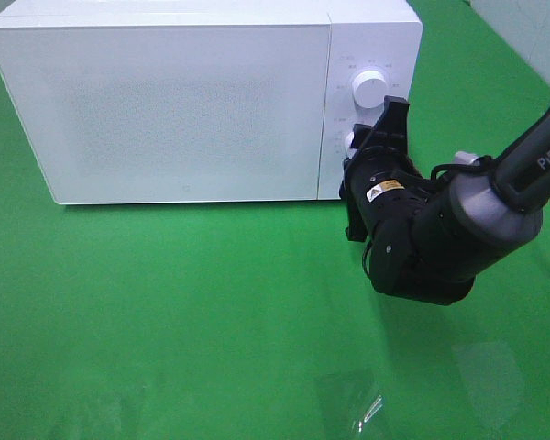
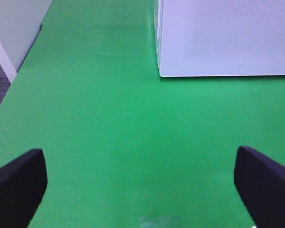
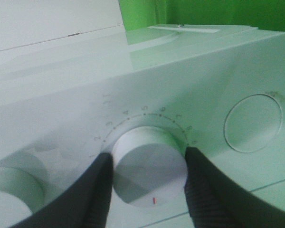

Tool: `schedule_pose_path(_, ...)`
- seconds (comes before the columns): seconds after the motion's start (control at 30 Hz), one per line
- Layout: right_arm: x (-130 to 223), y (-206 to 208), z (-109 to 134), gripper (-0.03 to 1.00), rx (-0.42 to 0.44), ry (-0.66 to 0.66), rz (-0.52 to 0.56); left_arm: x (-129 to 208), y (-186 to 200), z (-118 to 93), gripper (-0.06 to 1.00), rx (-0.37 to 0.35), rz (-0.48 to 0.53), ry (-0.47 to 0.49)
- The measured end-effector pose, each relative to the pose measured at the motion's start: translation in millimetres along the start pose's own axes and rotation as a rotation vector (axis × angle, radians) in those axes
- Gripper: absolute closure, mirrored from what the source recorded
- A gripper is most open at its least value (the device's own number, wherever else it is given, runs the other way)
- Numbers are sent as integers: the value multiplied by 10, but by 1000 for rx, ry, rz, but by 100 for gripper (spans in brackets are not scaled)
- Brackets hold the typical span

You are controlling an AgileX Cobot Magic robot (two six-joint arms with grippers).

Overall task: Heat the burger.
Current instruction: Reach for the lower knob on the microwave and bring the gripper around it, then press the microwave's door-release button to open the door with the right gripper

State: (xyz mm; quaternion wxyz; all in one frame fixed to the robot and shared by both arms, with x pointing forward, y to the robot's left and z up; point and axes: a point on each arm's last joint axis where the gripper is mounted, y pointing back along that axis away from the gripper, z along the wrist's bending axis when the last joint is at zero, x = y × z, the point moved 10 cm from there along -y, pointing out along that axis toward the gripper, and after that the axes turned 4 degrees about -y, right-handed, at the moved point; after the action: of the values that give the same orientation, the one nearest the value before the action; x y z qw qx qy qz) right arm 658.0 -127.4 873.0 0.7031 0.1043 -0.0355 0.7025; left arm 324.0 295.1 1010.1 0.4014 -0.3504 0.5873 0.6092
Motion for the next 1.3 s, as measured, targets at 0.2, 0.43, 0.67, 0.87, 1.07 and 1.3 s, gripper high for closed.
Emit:
schedule_pose_path(0.2, -4, 0, -2, 52, 1, 6, -2, 0, 0, 0, -5, 0, 0, 0)
schedule_pose_path(0.43, -14, 18, 16, 51, 13, 34, -2, 0, 0, 0, -5, 0, 0, 0)
schedule_pose_path(0.67, -153, 48, 80, 40, 12, 94, -52, 0, 0, 0, -5, 0, 0, 0)
schedule_pose_path(0.87, -88, 63, 110, 33, 7, 134, -11, 0, 0, 0, -5, 0, 0, 0)
schedule_pose_path(1.07, -114, 192, 94, 31, 53, 252, 19, 0, 0, 0, -5, 0, 0, 0)
schedule_pose_path(1.3, -210, 444, 35, 31, 171, 555, 70, 0, 0, 0, -5, 0, 0, 0)
